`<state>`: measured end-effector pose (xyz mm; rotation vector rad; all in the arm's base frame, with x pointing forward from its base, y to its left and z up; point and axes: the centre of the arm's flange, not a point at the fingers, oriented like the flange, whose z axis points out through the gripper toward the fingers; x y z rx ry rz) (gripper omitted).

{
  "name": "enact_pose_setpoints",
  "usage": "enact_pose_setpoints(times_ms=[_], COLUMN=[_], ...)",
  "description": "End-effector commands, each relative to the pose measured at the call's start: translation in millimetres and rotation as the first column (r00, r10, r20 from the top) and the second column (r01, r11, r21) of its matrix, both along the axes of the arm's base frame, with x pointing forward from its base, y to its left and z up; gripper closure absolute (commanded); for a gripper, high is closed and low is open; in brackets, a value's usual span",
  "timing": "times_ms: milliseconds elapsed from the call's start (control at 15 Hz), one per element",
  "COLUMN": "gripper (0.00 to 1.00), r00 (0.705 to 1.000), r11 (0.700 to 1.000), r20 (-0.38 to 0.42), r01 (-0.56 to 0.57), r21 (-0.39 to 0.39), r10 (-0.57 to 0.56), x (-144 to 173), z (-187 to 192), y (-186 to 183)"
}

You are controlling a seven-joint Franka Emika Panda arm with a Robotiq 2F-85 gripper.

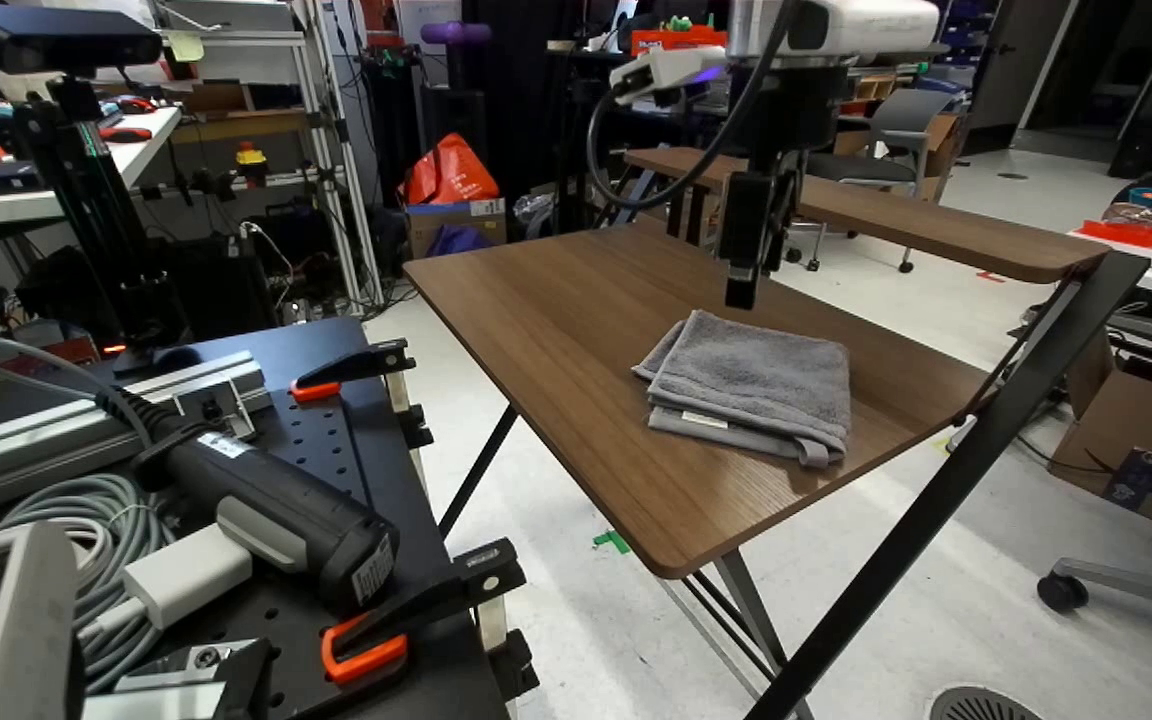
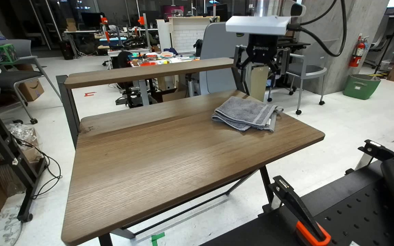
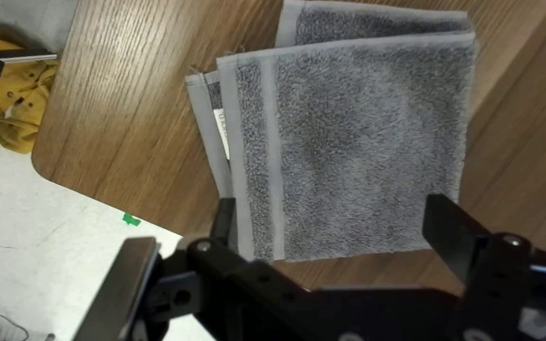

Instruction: Move the towel

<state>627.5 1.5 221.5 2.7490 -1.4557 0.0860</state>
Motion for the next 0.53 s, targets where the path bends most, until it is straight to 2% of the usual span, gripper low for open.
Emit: enact_pose_setpoints(times_ms=[0, 467], gripper=[0.00, 0.00], r00=[0.997, 0.992], r11=[0.995, 0.990], r20=[-0.008, -0.053], r01=[0.077, 0.110], r21=[-0.059, -0.089], r10=[-0.077, -0.115], x=[18.0, 30.0], z=[-29.4, -76.6], y=[-9.2, -13.1])
